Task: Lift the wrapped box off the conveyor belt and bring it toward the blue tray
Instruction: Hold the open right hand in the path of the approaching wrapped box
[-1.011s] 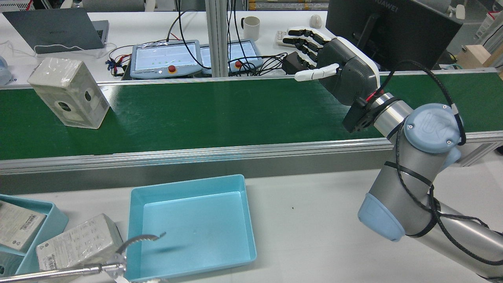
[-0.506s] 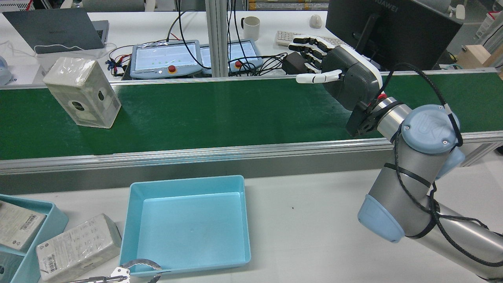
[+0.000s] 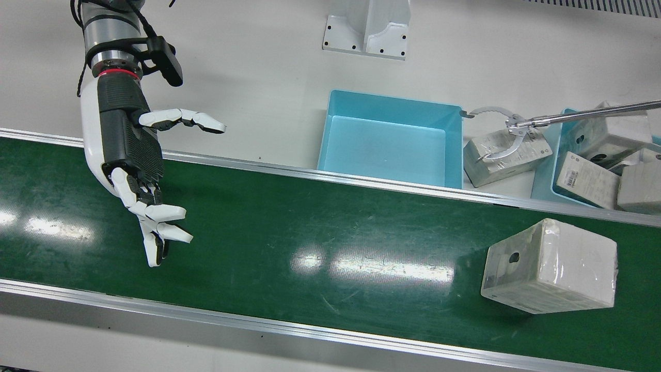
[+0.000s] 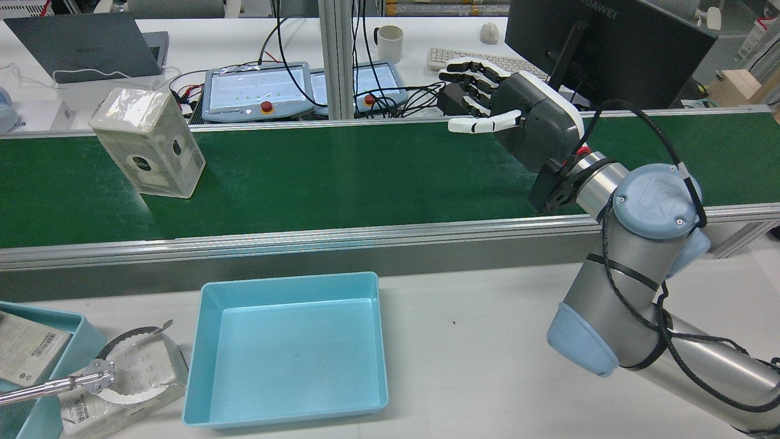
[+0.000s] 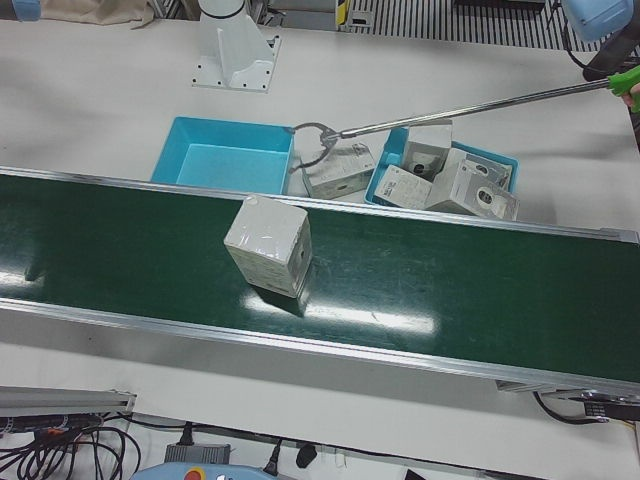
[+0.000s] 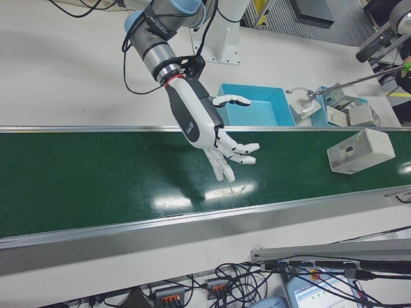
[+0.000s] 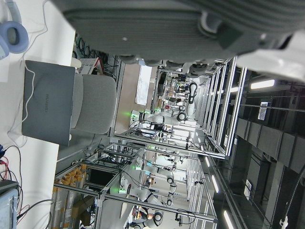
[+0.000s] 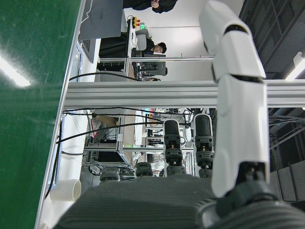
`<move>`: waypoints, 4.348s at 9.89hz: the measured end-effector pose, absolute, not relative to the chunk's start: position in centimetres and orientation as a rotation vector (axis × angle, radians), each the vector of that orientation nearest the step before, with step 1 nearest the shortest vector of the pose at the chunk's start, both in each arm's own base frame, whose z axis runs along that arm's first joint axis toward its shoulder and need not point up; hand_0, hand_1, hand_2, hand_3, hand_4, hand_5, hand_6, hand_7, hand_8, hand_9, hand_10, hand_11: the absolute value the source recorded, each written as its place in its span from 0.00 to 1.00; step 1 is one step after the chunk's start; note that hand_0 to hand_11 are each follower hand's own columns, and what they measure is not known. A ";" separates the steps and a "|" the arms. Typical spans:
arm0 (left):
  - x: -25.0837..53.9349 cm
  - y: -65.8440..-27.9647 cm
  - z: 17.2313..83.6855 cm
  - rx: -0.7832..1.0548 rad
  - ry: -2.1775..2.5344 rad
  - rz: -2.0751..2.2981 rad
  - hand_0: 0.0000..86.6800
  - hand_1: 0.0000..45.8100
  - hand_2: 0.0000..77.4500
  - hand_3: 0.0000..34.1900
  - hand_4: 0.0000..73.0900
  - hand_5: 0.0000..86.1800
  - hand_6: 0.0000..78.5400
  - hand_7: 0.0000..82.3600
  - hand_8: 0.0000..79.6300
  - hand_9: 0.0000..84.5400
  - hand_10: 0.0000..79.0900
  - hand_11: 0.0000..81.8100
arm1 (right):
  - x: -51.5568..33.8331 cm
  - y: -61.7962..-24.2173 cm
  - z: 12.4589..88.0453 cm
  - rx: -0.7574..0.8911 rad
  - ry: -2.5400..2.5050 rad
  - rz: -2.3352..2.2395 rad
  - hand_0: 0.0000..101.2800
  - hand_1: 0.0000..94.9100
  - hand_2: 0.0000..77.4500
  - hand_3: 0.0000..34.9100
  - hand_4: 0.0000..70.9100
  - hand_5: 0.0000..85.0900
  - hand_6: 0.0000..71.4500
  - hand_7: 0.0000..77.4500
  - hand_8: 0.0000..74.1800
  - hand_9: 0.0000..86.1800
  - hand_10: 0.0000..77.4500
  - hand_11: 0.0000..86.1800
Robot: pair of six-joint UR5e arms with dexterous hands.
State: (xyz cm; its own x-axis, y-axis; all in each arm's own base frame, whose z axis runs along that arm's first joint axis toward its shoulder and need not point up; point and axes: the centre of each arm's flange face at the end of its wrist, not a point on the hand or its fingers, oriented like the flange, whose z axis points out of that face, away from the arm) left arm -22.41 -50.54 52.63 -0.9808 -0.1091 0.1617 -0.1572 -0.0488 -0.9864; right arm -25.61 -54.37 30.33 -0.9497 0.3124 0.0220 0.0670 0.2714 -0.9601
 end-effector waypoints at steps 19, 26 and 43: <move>-22.4 -50.5 52.6 0.300 -2.143 2.231 0.00 0.00 0.01 0.00 0.00 0.01 0.00 0.00 0.00 0.00 0.00 0.00 | -28.3 -57.9 30.4 -0.359 -2.320 1.760 0.49 0.19 0.27 0.38 0.17 0.38 0.08 0.31 0.01 0.06 0.01 0.03; -22.4 -50.5 52.6 0.300 -2.143 2.231 0.00 0.00 0.01 0.00 0.00 0.01 0.00 0.01 0.00 0.00 0.00 0.00 | -28.5 -57.8 30.0 -0.366 -2.329 1.752 0.49 0.19 0.27 0.38 0.17 0.38 0.08 0.31 0.01 0.06 0.01 0.05; -22.4 -50.5 52.6 0.300 -2.143 2.231 0.00 0.00 0.01 0.00 0.00 0.01 0.00 0.00 0.00 0.00 0.01 0.00 | -31.4 -56.9 29.6 -0.373 -2.301 1.721 0.49 0.20 0.29 0.41 0.17 0.38 0.08 0.32 0.00 0.08 0.00 0.02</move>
State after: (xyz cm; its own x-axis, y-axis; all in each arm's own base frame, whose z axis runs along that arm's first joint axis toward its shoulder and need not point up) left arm -22.41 -50.55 52.63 -0.9808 -0.1091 0.1617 -0.1572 -0.0488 -0.9864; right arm -31.42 -56.88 29.60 -0.9377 0.3449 0.0409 0.0583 0.2722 -0.9605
